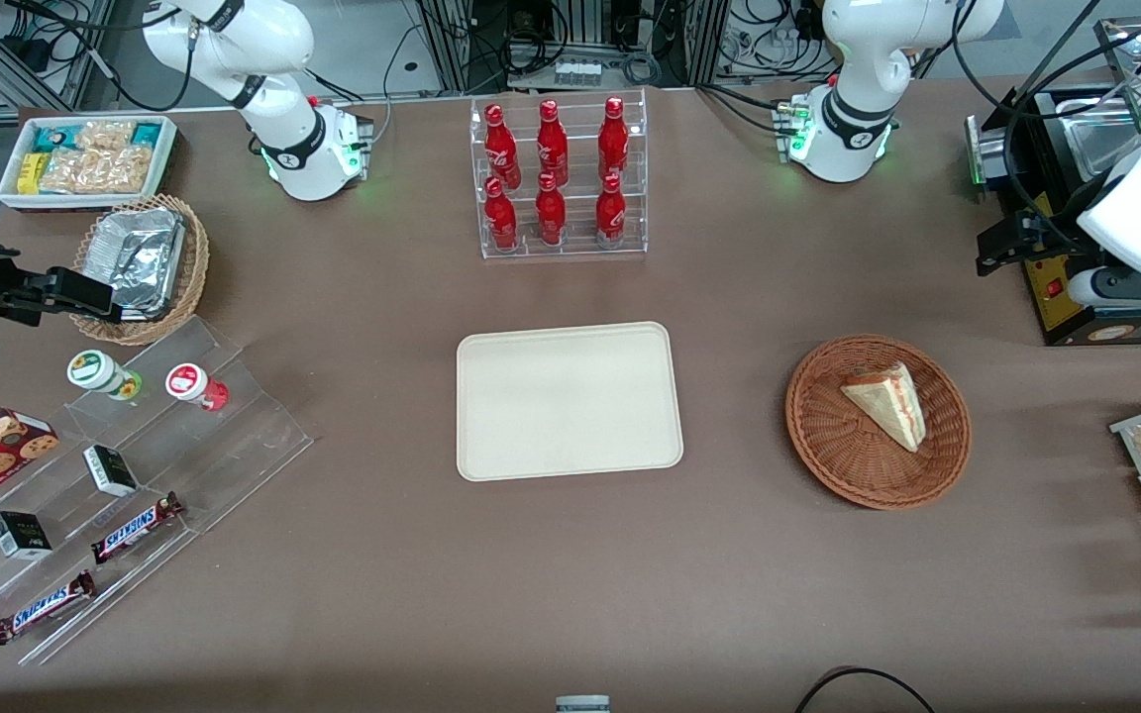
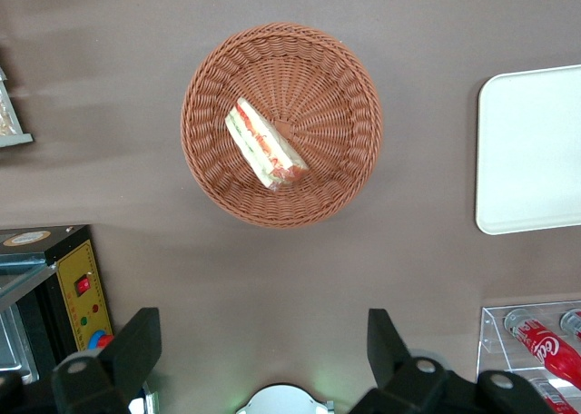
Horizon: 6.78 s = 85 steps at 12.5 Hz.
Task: Place sandwich from basket to tray
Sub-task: 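Move the left gripper down over the wrapped sandwich in the wicker basket, then close the left gripper on the sandwich's wrapped edge and lift it, then carry the held sandwich over the cream tray with the left gripper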
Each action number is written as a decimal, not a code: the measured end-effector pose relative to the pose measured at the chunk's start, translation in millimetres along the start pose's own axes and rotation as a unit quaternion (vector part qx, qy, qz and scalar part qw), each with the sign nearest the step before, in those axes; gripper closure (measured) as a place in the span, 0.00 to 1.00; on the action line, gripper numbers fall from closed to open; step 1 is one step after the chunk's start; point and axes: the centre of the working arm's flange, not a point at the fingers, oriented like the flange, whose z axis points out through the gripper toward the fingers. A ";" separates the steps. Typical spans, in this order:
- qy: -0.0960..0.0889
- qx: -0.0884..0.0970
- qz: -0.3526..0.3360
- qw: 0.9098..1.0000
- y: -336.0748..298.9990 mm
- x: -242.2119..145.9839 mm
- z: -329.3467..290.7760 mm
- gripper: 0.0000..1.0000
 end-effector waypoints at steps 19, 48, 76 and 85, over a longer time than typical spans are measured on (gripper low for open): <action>-0.030 -0.002 -0.002 1.000 -3.4 64.3 184.9 0.00; 0.060 -0.023 -0.342 0.937 -15.5 22.6 340.8 0.00; -0.006 0.000 -0.118 0.993 259.7 71.4 297.2 0.84; 0.022 0.017 -0.096 0.995 464.5 29.2 337.8 0.84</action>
